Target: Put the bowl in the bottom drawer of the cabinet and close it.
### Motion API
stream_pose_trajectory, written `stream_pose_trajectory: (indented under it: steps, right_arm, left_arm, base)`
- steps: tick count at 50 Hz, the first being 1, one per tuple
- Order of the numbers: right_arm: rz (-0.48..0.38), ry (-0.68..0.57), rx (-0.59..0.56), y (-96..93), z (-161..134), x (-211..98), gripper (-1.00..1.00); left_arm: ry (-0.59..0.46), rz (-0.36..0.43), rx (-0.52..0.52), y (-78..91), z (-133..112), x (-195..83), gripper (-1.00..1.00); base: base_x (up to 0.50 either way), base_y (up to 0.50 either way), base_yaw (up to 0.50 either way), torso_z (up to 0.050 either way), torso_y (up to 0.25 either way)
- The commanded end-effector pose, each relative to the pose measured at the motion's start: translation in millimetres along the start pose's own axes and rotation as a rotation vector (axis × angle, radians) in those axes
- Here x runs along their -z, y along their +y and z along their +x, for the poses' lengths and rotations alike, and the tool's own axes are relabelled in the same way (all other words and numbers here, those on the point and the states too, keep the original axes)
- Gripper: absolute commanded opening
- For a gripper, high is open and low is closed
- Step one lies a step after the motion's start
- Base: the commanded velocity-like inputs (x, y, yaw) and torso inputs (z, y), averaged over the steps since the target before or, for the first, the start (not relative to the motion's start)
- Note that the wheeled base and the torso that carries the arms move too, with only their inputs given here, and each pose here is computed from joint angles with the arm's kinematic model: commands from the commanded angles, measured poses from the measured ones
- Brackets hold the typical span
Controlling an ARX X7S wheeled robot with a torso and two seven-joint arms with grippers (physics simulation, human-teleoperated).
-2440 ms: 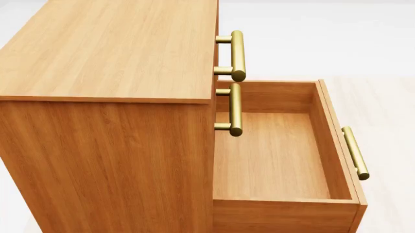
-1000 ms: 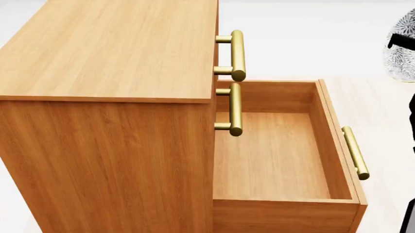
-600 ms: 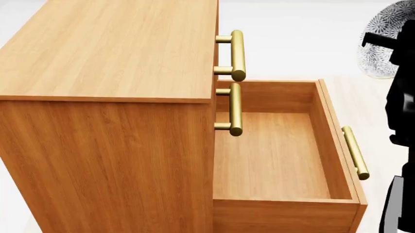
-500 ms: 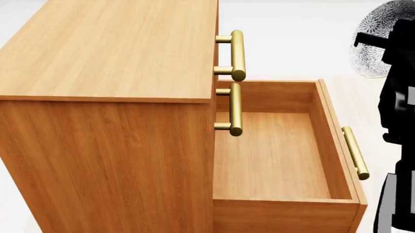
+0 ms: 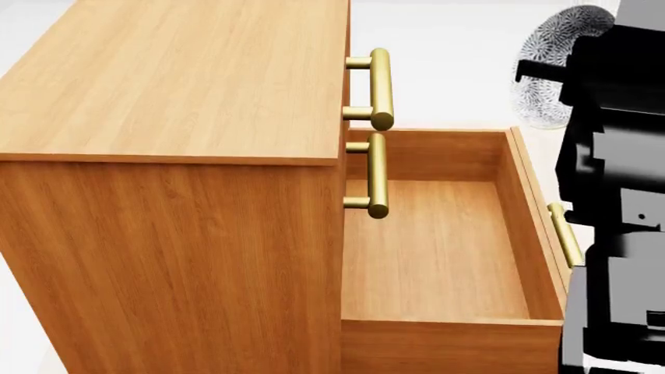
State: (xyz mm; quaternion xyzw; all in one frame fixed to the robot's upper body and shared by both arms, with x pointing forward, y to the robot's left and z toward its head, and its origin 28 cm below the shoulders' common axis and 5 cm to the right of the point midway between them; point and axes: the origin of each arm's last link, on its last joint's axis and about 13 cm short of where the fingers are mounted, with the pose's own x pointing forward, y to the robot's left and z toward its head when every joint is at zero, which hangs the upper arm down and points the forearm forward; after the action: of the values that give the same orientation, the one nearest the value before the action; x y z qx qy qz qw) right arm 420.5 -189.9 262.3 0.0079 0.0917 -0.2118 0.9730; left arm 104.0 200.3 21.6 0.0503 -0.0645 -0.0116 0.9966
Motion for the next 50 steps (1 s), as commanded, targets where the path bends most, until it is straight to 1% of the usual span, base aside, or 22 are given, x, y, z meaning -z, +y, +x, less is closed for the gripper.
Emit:
stream_pose_trajectory:
  steps: [1,17,24,36,50]
  right_arm:
    - [-0.02,0.012,-0.036,11.4,0.8,0.5,-1.0]
    - [0.009,0.098,-0.123,20.3,-2.5,9.3,-1.0]
    - [0.023,0.131,-0.136,22.1,-2.9,15.5,-1.0]
    - [0.04,0.169,-0.187,23.5,-4.7,16.3,-1.0]
    - [0.037,0.183,-0.221,24.9,-5.0,19.9,-1.0]
  left_arm:
    - [-0.001,-0.003,0.0,0.3,0.1,0.2,1.0]
    - [-0.001,-0.004,0.0,0.6,0.3,1.1,1.0]
    - [-0.002,-0.006,0.0,0.5,0.4,0.1,1.0]
    - [-0.001,-0.005,0.001,0.6,0.0,-0.5,1.0]
    - [-0.001,-0.003,0.001,0.3,0.9,0.5,1.0]
  base:
    - [0.0,0.0,0.0,0.0,0.0]
    - [0.0,0.0,0.0,0.0,0.001]
    - [0.0,0.0,0.0,0.0,0.0]
    - [0.0,0.0,0.0,0.0,0.001]
    - [0.0,0.0,0.0,0.0,0.0]
